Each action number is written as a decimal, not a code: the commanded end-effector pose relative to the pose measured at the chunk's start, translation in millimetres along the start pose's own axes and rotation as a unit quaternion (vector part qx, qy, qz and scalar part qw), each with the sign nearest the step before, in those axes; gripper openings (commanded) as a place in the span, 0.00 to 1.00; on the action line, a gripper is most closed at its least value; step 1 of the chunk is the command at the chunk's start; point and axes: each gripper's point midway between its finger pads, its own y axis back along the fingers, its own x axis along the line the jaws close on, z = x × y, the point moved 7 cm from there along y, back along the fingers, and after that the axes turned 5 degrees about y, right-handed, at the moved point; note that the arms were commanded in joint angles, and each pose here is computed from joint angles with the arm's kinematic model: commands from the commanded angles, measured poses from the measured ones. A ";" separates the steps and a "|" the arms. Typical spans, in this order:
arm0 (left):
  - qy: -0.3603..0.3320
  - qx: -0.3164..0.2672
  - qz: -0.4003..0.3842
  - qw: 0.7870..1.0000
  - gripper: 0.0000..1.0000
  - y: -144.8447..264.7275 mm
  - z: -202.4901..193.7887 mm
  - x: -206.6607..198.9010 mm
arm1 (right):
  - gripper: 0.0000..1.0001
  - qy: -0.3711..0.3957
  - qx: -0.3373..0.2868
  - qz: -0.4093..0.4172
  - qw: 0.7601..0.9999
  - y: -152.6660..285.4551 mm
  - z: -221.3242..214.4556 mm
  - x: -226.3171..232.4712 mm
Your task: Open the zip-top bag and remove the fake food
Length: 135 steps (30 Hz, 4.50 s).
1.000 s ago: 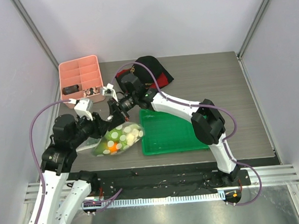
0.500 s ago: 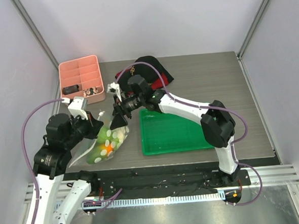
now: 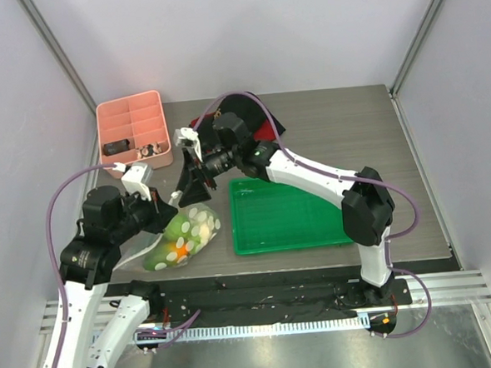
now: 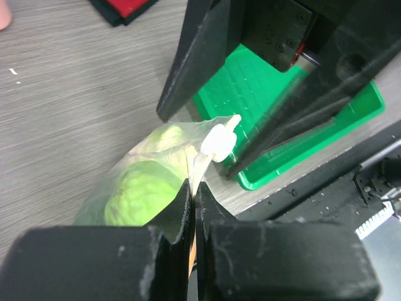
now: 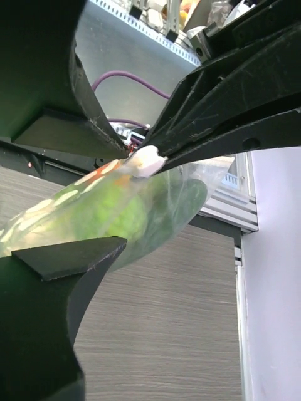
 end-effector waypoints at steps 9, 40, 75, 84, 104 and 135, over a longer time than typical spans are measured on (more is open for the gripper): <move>-0.008 -0.035 -0.026 0.999 0.07 8.5 9.3 -9.2 | 0.01 0.018 -0.017 0.056 0.998 -9.8 17.4 2.1; -0.057 -0.111 -0.045 0.991 0.35 -0.7 26.6 -9.0 | 0.01 -0.054 -0.047 0.052 0.996 -11.8 29.6 19.4; -0.050 -0.085 -0.036 0.994 0.11 5.4 17.4 -8.1 | 0.01 -0.061 -0.130 0.049 0.988 -3.0 31.5 23.0; -0.054 -0.088 -0.019 0.995 0.25 -3.0 27.3 -3.5 | 0.01 -0.058 -0.120 0.064 0.989 -4.4 29.5 30.1; -0.069 -0.081 -0.032 0.994 0.26 7.0 30.4 -10.1 | 0.01 -0.065 -0.111 0.060 0.990 -5.8 28.4 28.3; -0.065 -0.060 -0.020 0.996 0.17 7.4 24.2 -6.6 | 0.01 -0.062 -0.110 0.059 0.990 -5.2 28.8 29.0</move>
